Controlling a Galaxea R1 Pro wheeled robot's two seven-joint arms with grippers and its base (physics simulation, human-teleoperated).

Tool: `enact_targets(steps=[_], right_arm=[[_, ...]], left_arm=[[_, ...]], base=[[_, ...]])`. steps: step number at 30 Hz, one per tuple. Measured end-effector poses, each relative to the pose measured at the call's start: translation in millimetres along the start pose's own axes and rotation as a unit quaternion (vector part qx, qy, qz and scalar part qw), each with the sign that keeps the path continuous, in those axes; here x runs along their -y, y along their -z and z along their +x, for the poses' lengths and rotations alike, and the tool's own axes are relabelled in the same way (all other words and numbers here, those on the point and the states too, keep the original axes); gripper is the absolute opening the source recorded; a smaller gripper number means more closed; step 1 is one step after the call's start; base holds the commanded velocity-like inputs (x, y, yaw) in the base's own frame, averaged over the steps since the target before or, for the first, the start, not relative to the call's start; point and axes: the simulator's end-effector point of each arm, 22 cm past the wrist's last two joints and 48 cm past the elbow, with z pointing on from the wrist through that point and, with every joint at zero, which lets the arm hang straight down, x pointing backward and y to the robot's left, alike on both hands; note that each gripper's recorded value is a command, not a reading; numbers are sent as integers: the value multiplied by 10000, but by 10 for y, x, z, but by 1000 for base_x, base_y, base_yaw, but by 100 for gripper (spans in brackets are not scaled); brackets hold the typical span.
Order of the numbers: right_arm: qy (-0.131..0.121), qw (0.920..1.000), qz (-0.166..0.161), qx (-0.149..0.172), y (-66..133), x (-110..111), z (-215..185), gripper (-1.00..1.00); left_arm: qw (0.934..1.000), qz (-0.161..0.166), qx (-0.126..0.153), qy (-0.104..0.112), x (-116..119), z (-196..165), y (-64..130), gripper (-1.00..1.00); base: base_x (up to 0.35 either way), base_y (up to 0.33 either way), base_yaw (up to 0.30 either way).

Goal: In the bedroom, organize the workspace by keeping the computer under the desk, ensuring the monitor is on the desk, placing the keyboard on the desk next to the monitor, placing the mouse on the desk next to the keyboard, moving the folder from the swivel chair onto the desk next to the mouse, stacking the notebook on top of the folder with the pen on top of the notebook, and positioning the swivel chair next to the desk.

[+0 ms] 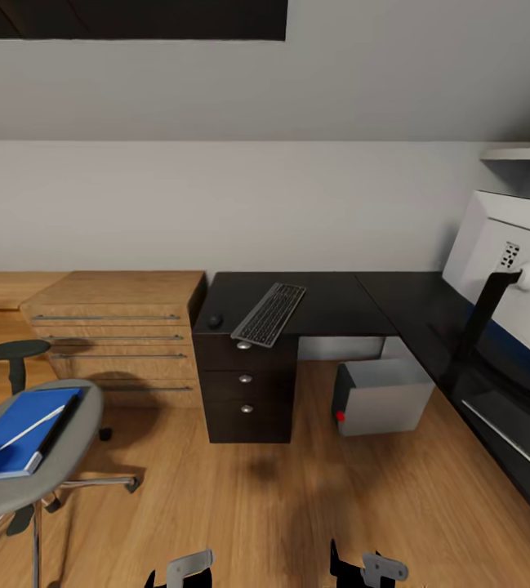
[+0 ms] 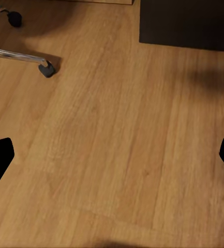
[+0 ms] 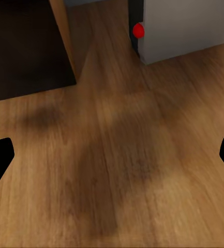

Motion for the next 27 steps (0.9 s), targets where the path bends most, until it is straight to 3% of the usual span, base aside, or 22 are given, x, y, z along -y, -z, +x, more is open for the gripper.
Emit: enact_targets(steps=[5,15,20,27], right_arm=[[2,10000,5,0,-42,20,88,100],[3,10000,6,1,-123,47,267,100],[3,10000,2,1,-163,53,360,100],[17,10000,-20,5,-219,59,489,100]], left_arm=[[10000,-10,-15,7,-4,91,-57,100],[10000,-13,-50,56,6,272,-168,100],[10000,-11,-60,72,14,363,-221,100],[10000,-19,-56,74,21,485,-296,100]], base=[[0,135,-212],[0,301,-240],[0,293,-98],[0,78,-19]])
